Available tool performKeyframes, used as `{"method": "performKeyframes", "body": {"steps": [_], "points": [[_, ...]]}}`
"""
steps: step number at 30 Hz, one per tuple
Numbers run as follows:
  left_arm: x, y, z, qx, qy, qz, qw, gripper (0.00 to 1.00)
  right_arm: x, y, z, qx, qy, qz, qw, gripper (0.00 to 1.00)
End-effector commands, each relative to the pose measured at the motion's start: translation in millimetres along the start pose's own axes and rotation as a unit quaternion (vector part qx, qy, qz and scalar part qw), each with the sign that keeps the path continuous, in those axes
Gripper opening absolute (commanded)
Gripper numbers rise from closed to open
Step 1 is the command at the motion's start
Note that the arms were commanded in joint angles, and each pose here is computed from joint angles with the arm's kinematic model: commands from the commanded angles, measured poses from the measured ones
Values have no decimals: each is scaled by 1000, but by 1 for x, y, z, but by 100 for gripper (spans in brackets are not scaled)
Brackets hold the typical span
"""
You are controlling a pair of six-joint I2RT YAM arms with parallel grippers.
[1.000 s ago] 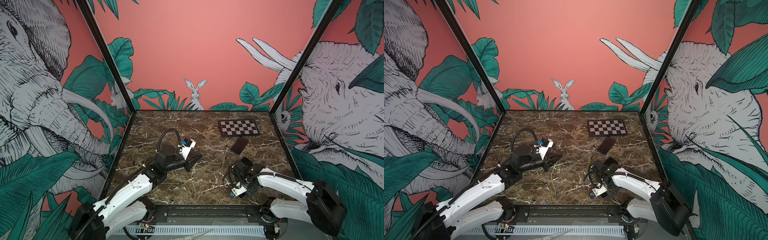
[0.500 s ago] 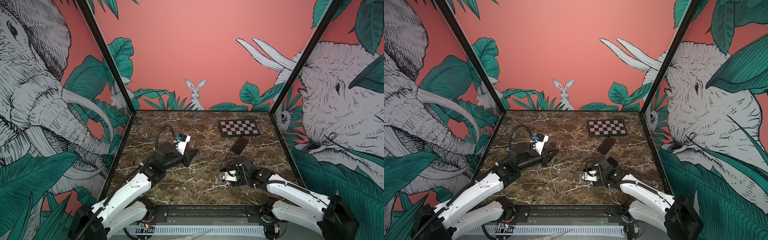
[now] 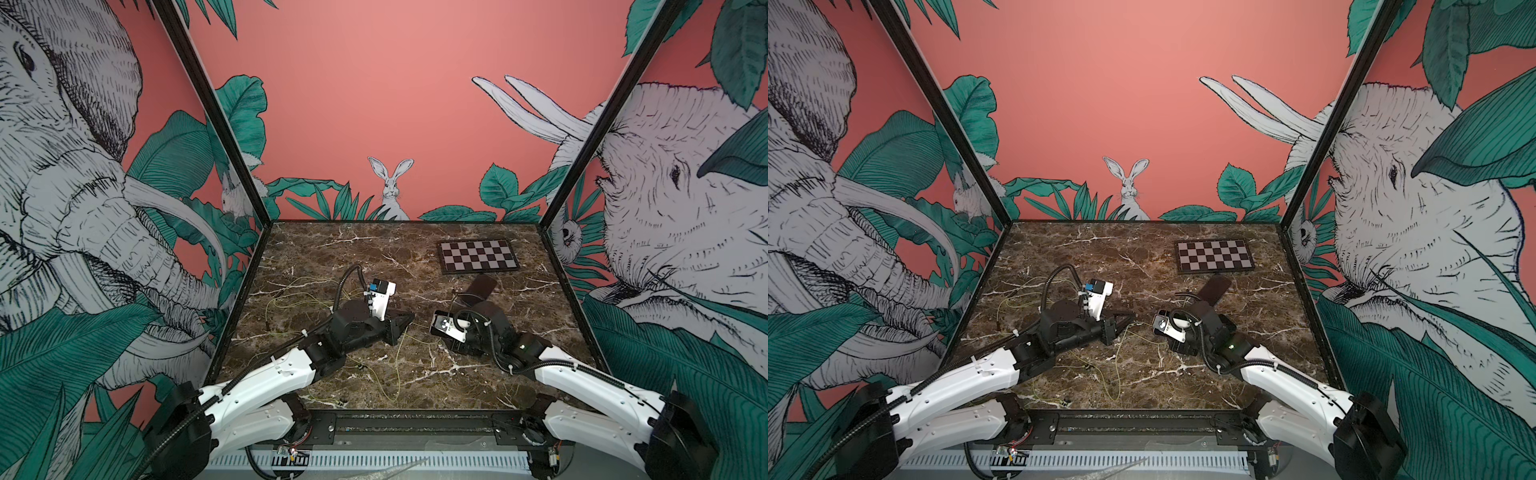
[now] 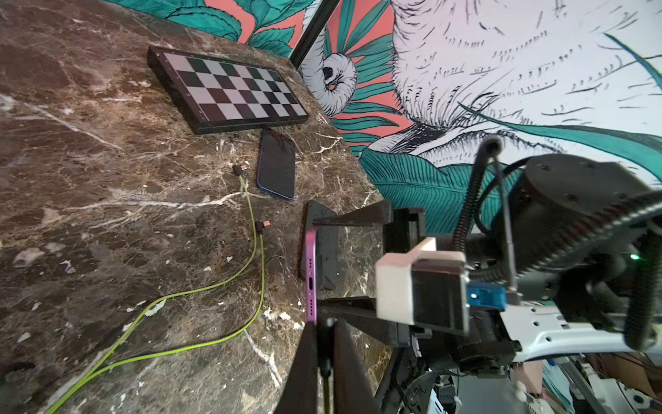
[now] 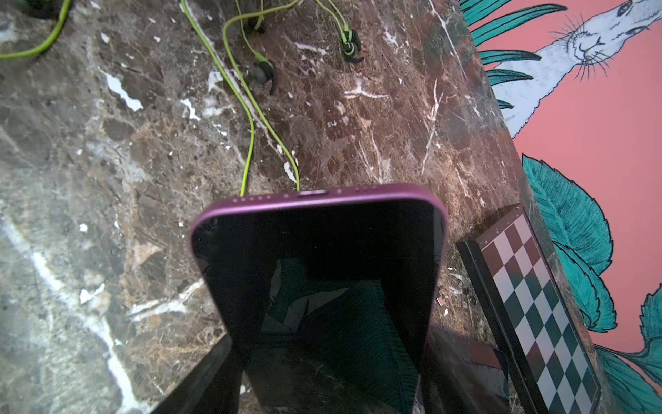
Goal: Plug wired earphones into phones
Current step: Pick up the phone at the center of the board, then insert the wired earphone into the phone.
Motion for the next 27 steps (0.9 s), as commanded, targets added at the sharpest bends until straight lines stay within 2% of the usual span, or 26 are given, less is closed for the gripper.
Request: {"method": "performKeyframes", "body": {"steps": [1,15,27], "points": [[-9,2,5,12,-6,2,1000,0,5,-18,-29,-19,-63,28,997,68],[-33,-6,8,4,16,17,1000,0,4,-20,-38,-33,-90,29,995,67],[-31,-7,0,-3,-10,14,1000,0,1,-20,-38,-35,-89,25,995,66]]}}
Point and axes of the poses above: each gripper's point midway between its finger pads, its own x axis back along the fingers, its own y axis along the line the jaws close on, z = x × y, the point moved 5 cm from there along x, back along the fingers, and after that the axes turned 4 degrees about x, right-handed, at the moved point
